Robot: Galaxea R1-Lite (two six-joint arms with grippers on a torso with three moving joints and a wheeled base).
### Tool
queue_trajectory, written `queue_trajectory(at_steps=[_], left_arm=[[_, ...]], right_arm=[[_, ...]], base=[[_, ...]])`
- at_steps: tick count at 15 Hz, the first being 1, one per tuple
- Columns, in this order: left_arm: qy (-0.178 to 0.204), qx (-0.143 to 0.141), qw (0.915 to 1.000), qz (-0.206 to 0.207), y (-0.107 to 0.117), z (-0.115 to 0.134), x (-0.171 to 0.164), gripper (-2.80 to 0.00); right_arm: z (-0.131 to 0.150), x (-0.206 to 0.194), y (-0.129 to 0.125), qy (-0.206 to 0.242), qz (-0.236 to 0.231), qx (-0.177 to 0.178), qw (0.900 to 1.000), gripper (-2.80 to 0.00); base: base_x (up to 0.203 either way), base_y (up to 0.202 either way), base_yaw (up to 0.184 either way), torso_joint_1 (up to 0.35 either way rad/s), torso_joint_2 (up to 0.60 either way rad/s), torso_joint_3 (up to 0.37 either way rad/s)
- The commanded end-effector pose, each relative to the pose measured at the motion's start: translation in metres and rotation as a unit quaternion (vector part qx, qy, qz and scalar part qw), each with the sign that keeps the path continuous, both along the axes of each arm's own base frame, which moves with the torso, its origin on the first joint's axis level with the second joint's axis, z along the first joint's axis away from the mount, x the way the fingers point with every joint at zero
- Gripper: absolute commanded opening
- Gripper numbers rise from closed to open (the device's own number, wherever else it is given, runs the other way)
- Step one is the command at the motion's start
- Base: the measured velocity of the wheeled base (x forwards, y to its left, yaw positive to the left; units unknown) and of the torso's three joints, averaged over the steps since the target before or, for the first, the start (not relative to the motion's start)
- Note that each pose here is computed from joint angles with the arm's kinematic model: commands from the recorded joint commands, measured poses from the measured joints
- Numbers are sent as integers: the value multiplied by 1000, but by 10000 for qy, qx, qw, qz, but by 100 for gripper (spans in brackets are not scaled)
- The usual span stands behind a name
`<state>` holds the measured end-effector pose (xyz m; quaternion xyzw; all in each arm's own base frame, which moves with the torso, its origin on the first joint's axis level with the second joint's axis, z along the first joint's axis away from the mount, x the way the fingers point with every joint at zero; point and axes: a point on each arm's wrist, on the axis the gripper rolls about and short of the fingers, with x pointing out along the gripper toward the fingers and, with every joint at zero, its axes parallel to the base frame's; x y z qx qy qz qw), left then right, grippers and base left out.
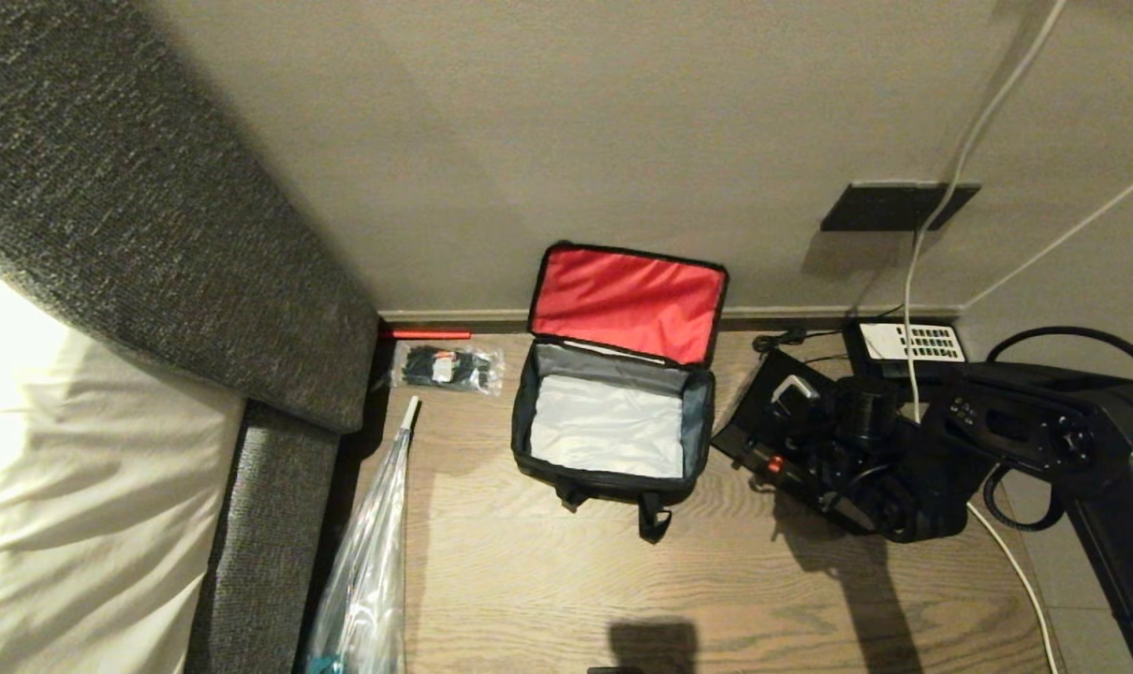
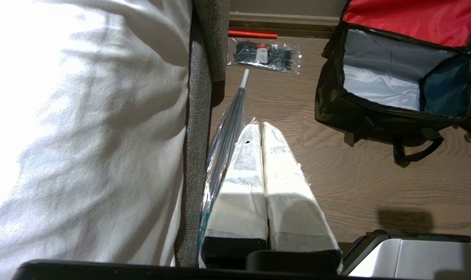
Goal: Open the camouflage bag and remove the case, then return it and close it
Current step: Grip the handle again
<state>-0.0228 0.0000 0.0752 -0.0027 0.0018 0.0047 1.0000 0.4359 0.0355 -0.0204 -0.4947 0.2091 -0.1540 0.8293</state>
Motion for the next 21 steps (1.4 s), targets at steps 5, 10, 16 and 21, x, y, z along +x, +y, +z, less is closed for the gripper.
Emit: queue_trajectory(at_steps=[5, 10, 16, 21], left_arm=[[-3, -4, 10000, -1, 0, 0, 0, -280], [-3, -4, 10000, -1, 0, 0, 0, -280], [-3, -4, 10000, -1, 0, 0, 0, -280], [-1, -4, 10000, 4, 0, -1, 0, -280]], right_arm=[[7, 8, -8, -250, -243, -90, 9994, 0], [-6, -7, -12, 306, -469, -445, 9974, 0], [-9, -4, 0, 20, -561, -476, 9973, 0], [-15, 4, 3, -112, -523, -518, 9972, 0]], base=[[0, 0, 0, 0, 0, 0], [0, 0, 0, 0, 0, 0], [0, 0, 0, 0, 0, 0], [0, 0, 0, 0, 0, 0]])
